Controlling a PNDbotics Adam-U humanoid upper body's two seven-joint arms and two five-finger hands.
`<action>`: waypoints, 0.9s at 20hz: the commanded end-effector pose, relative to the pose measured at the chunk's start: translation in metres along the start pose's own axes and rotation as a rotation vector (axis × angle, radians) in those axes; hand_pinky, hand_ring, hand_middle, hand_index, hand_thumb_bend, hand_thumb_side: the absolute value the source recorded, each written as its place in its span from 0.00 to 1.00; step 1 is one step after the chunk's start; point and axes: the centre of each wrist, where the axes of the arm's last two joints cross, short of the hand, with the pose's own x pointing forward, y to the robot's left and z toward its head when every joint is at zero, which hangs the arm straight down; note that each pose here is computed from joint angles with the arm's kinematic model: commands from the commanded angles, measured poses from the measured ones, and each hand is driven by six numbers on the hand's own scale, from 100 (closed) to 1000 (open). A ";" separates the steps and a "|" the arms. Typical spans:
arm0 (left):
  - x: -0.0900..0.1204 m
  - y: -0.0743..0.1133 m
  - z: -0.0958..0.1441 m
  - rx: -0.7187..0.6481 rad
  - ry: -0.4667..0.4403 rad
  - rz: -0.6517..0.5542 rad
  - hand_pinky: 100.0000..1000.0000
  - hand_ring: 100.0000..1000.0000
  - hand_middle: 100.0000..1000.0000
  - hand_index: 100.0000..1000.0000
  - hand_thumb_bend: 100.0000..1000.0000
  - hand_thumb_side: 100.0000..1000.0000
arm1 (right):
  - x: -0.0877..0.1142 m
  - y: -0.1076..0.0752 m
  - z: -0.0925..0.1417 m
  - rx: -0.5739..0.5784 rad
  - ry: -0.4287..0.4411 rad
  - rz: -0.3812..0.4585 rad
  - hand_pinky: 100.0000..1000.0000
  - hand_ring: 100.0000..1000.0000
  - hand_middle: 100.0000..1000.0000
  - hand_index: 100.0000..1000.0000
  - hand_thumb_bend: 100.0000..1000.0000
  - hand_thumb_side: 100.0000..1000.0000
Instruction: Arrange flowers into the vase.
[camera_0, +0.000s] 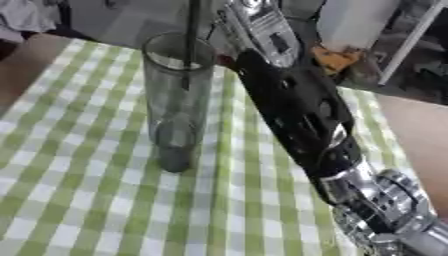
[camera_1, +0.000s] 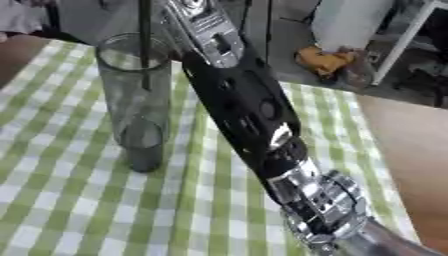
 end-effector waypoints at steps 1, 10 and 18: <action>0.004 0.000 -0.005 0.005 -0.025 0.006 0.54 0.86 0.90 0.91 0.00 0.84 | 0.009 -0.009 -0.006 0.000 -0.015 0.050 0.19 0.27 0.09 0.02 0.30 0.67; 0.004 0.000 -0.005 0.008 -0.021 0.003 0.54 0.86 0.90 0.91 0.00 0.84 | 0.007 -0.014 -0.003 -0.010 0.017 0.115 0.27 0.33 0.18 0.11 0.36 0.78; 0.004 0.001 -0.004 0.011 -0.020 0.000 0.54 0.86 0.90 0.91 0.00 0.84 | 0.007 -0.018 0.001 -0.006 0.004 0.158 0.35 0.39 0.22 0.21 0.37 0.81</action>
